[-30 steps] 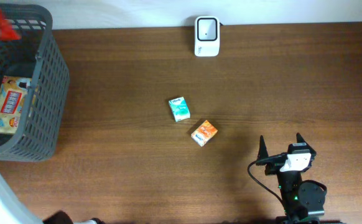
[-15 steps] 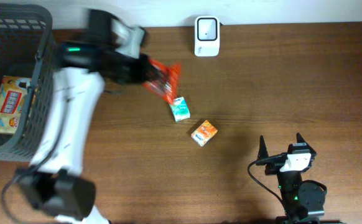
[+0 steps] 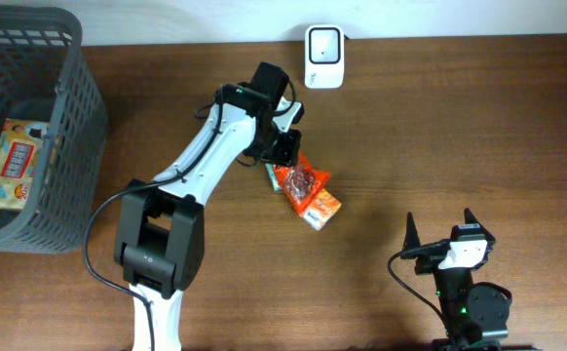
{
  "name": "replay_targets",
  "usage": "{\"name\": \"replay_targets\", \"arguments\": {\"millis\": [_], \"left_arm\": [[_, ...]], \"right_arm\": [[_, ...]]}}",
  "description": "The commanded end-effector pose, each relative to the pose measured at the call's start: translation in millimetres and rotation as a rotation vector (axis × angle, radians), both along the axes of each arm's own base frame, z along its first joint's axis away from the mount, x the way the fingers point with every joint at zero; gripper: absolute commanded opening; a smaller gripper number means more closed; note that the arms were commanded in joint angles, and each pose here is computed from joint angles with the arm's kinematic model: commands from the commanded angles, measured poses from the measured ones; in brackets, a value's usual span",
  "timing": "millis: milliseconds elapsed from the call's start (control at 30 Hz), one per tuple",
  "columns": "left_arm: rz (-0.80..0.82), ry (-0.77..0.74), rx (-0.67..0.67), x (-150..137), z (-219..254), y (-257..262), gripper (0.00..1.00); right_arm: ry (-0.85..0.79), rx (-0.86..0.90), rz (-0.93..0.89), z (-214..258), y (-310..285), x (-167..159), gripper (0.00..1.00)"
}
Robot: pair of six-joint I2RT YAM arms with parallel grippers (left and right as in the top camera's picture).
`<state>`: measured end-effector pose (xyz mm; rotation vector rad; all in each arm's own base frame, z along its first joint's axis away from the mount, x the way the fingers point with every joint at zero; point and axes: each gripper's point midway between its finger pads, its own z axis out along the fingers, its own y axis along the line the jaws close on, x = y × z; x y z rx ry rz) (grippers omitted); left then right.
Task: Scan the item barcode
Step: 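Carry the red bag out and drop it onto the orange box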
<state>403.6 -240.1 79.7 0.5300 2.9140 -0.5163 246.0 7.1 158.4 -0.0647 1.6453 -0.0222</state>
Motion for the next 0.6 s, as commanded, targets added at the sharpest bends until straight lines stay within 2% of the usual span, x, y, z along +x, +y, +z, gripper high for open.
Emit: {"name": "replay_targets", "arguments": {"millis": [0, 33, 200, 233, 267, 300, 333, 400, 567], "left_arm": [[0.024, -0.076, -0.015, 21.3, 42.0, 9.3, 0.42], [0.04, -0.099, -0.023, 28.3, 60.5, 15.1, 0.53], [0.146, -0.317, -0.007, 61.5, 178.2, 74.3, 0.6], [0.201, -0.401, 0.009, 66.6, 213.9, 99.0, 0.73], [0.24, -0.456, 0.017, 68.2, 236.4, 115.8, 0.8], [0.28, -0.512, 0.024, 68.1, 258.5, 133.6, 0.82], [0.319, -0.559, 0.032, 66.4, 277.0, 150.8, 0.88], [0.447, -0.674, 0.076, 54.7, 319.9, 207.2, 0.91], [0.736, -0.729, 0.262, 22.1, 344.1, 326.7, 0.9]], "right_arm": [[0.006, 0.0, -0.011, -3.6, -2.3, 0.1, 0.98], [0.006, 0.0, -0.011, -3.6, -2.3, 0.1, 0.98], [0.006, 0.0, -0.011, -3.6, -2.3, 0.1, 0.98], [0.006, 0.0, -0.011, -3.6, -2.3, 0.1, 0.98], [0.006, 0.0, -0.011, -3.6, -2.3, 0.1, 0.99], [0.006, 0.0, -0.011, -3.6, -2.3, 0.1, 0.98], [0.006, 0.0, -0.011, -3.6, -2.3, 0.1, 0.98], [0.006, 0.0, -0.011, -3.6, -2.3, 0.1, 0.98], [0.006, 0.0, -0.011, -3.6, -2.3, 0.1, 0.98]]}}
